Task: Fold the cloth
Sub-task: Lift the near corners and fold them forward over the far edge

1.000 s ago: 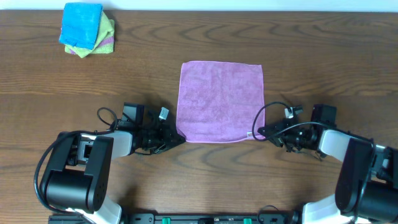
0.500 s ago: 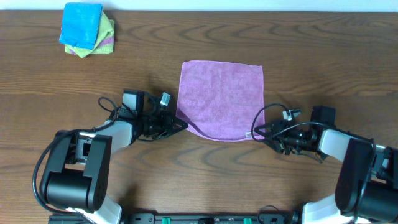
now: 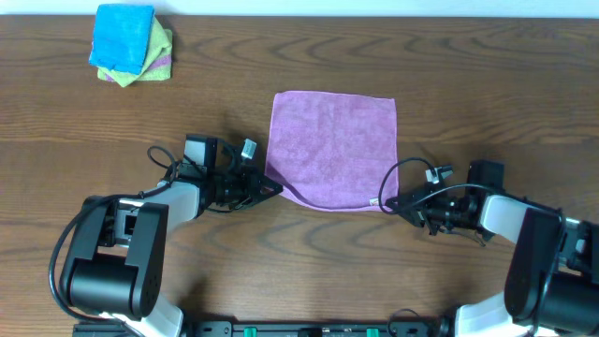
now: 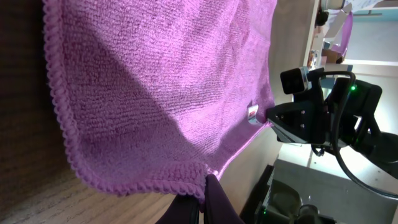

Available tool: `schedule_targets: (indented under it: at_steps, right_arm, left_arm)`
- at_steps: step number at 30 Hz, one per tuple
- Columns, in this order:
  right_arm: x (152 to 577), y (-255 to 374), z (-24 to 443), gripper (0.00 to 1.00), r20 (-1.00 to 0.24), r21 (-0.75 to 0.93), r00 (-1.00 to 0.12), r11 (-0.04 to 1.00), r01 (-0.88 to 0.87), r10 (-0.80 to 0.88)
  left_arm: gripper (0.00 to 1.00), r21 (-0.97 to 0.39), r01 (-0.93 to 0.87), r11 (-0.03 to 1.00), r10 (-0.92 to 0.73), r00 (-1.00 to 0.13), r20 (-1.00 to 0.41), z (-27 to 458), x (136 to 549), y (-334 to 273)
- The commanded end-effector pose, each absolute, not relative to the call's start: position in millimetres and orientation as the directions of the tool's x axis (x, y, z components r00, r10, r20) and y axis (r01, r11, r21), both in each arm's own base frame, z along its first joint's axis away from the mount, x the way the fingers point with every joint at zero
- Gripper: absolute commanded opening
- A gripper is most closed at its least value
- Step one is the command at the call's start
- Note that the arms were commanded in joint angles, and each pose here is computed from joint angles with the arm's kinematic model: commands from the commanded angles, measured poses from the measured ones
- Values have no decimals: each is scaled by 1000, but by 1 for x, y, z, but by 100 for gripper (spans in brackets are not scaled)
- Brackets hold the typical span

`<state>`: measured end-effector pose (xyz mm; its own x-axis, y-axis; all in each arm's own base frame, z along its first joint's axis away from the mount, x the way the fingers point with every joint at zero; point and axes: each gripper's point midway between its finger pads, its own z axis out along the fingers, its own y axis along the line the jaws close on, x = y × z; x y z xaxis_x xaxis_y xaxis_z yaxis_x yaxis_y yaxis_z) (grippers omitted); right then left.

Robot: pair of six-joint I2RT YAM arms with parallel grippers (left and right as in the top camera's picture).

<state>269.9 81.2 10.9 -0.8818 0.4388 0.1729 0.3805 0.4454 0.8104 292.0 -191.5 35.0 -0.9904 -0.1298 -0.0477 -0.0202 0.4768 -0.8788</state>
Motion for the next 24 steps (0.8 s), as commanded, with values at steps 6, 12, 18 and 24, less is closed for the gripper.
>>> schedule_targets:
  at_steps: [6, 12, 18, 24]
  right_arm:
    - [289, 86, 39, 2, 151, 862, -896, 388, 326, 418]
    - [310, 81, 75, 2, 52, 881, -900, 404, 246, 433]
    - [345, 83, 91, 2, -75, 856, -887, 485, 177, 456]
    - [382, 88, 97, 2, -174, 800, -879, 585, 136, 443]
  left_arm:
    - [6, -898, 0, 441, -116, -992, -58, 48, 302, -198]
    - [6, -899, 98, 428, -126, -978, -166, 81, 338, -203]
    - [6, -823, 161, 544, -195, -930, -311, 97, 386, -193]
    - [6, -717, 170, 676, -146, -923, -357, 86, 403, -179]
